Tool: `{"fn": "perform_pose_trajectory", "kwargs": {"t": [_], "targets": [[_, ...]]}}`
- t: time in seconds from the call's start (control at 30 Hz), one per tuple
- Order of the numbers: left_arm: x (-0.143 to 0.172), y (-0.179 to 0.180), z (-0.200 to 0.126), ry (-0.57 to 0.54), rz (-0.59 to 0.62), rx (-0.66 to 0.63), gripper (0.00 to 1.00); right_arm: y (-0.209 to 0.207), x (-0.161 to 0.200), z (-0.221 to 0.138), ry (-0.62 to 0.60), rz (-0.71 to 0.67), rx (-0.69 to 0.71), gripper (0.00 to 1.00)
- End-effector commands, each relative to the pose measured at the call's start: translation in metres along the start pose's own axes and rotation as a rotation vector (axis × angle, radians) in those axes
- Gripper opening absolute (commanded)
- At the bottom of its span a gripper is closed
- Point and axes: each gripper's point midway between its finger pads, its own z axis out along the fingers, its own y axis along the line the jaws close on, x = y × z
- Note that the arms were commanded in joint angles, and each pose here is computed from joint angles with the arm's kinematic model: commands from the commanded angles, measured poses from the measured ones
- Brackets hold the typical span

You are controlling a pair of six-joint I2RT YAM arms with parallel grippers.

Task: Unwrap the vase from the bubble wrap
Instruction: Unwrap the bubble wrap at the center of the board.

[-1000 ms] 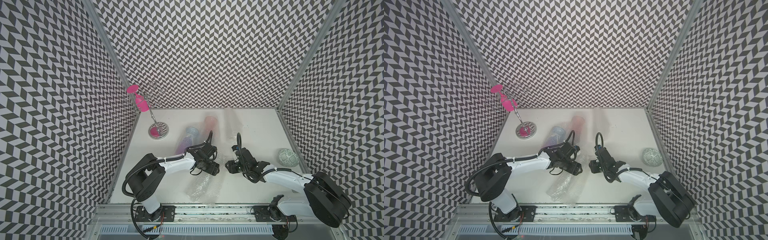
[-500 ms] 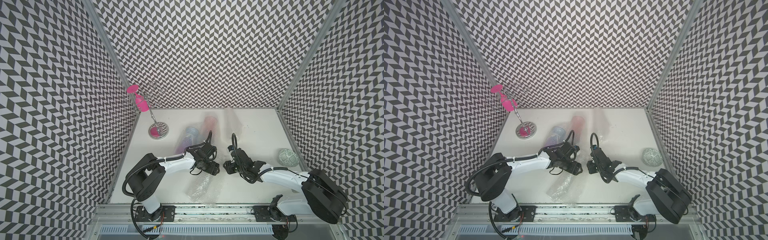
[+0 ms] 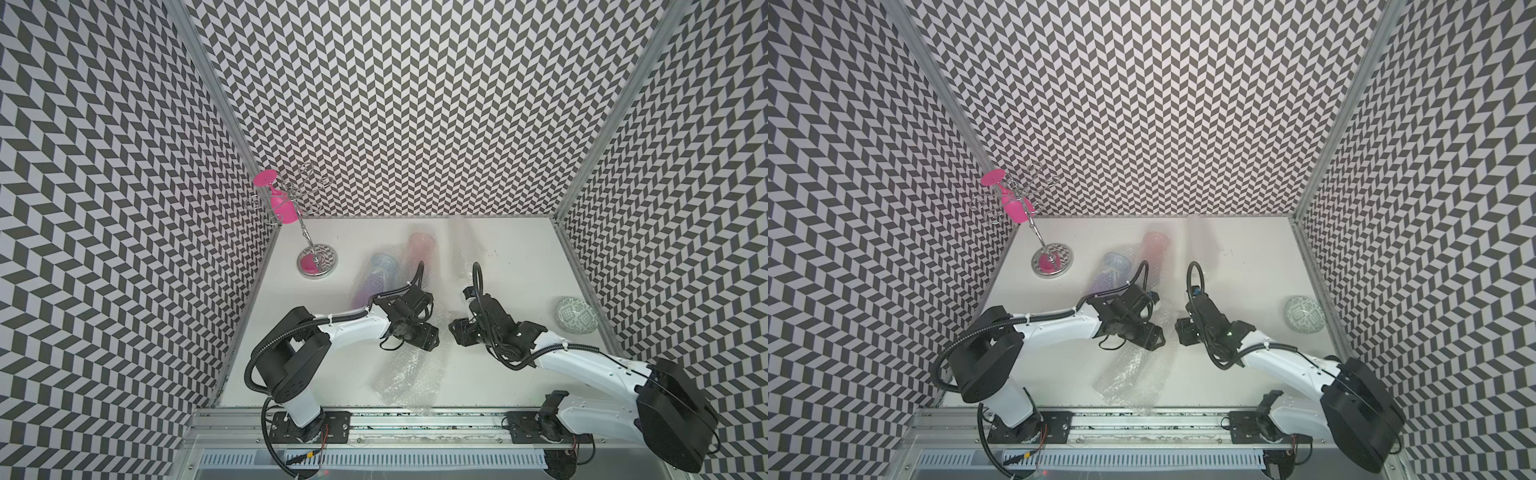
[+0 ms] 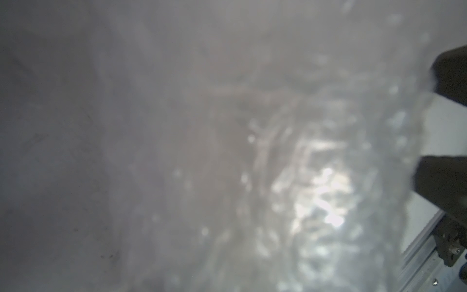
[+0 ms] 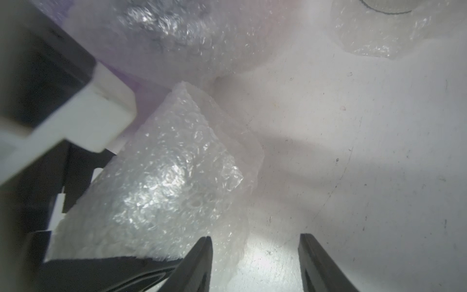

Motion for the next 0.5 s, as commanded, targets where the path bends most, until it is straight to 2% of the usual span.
{"fn": "perform_pose_trajectory", "kwargs": {"t": [0.0, 0.1, 0.37, 0.47], "targets": [[0.001, -0.004, -0.004, -0.004, -0.011, 0.015, 0.30, 0.009, -0.002, 0.006, 0.008, 0.014, -0.029, 0.58], [0.002, -0.005, -0.004, -0.003, -0.008, 0.017, 0.30, 0.013, -0.005, 0.015, 0.012, 0.006, -0.032, 0.57], [0.003, -0.004, -0.006, -0.003, -0.002, 0.011, 0.30, 0.015, -0.016, 0.028, 0.007, -0.023, -0.007, 0.43], [0.004, -0.003, -0.006, 0.000, -0.002, 0.010, 0.30, 0.012, -0.016, 0.030, 0.007, -0.029, 0.013, 0.31]]}}
